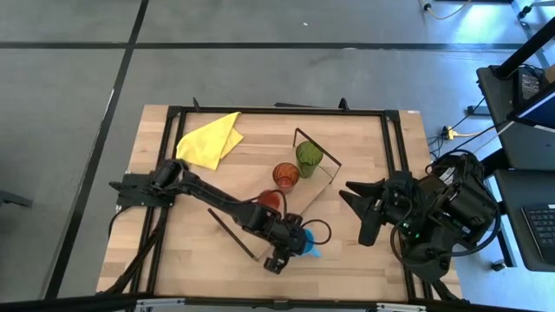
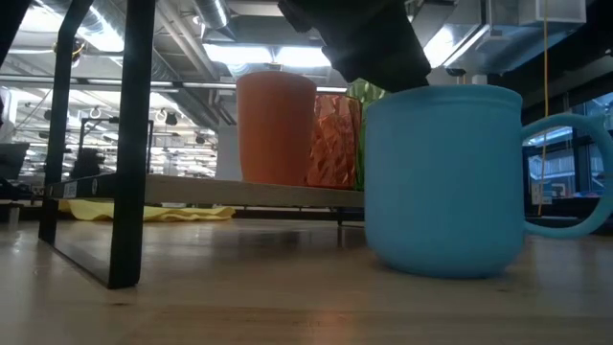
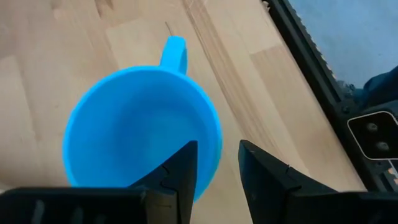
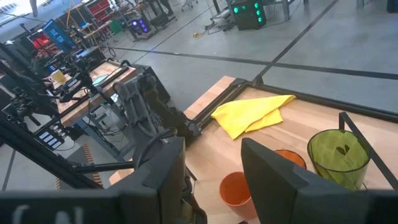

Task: Stack small to large cups/mugs on shelf
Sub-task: Put the blue mug on the shelf

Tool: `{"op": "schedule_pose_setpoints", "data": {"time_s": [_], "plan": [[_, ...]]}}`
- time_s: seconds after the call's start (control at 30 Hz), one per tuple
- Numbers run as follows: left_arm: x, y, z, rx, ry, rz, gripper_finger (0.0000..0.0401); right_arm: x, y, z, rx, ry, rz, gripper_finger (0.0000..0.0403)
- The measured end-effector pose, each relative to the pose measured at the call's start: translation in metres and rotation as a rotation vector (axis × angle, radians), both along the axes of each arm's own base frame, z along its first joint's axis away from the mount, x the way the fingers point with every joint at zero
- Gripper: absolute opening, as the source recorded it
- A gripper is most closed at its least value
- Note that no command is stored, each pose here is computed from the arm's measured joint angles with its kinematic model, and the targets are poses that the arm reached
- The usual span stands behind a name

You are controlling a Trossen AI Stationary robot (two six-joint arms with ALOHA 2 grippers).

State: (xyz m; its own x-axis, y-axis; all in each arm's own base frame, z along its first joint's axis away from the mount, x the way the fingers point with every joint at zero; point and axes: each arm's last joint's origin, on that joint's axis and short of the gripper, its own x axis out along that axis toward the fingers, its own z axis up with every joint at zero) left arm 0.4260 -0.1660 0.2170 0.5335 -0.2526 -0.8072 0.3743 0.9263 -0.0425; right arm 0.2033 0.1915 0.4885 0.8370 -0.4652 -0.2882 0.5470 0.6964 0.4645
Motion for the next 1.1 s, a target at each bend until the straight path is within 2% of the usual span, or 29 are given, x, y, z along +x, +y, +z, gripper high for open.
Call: {"op": "schedule_pose_setpoints", "data": {"time_s": [0.2,0.5,0.63,0.83,0.9,1.1], "plan": [[-0.001,-0.006,-0.007,0.015,0.024,-0.019,0.0112,0.000,0.000,0.000,0.000,-0.001,-0.001,0.0159],[-0.004,-0.008,-0.020,0.119,0.060,-0.050,0.0103,0.000,0.000,0.000,0.001,-0.001,-0.001,0.0159],[-0.003,-0.007,-0.020,0.144,0.044,-0.048,0.0076,0.000,0.000,0.000,0.016,-0.009,-0.005,0.0159],[-0.005,-0.011,-0.020,0.153,0.038,-0.070,0.0011,0.000,0.000,0.000,0.016,-0.009,-0.005,0.0159],[-0.005,-0.014,-0.013,0.154,0.041,-0.077,0.0010,0.000,0.000,0.000,0.016,-0.009,-0.005,0.0159],[-0.002,-0.021,0.037,0.168,-0.003,-0.100,0.0006,0.000,0.000,0.000,0.015,-0.008,-0.005,0.0159]]}}
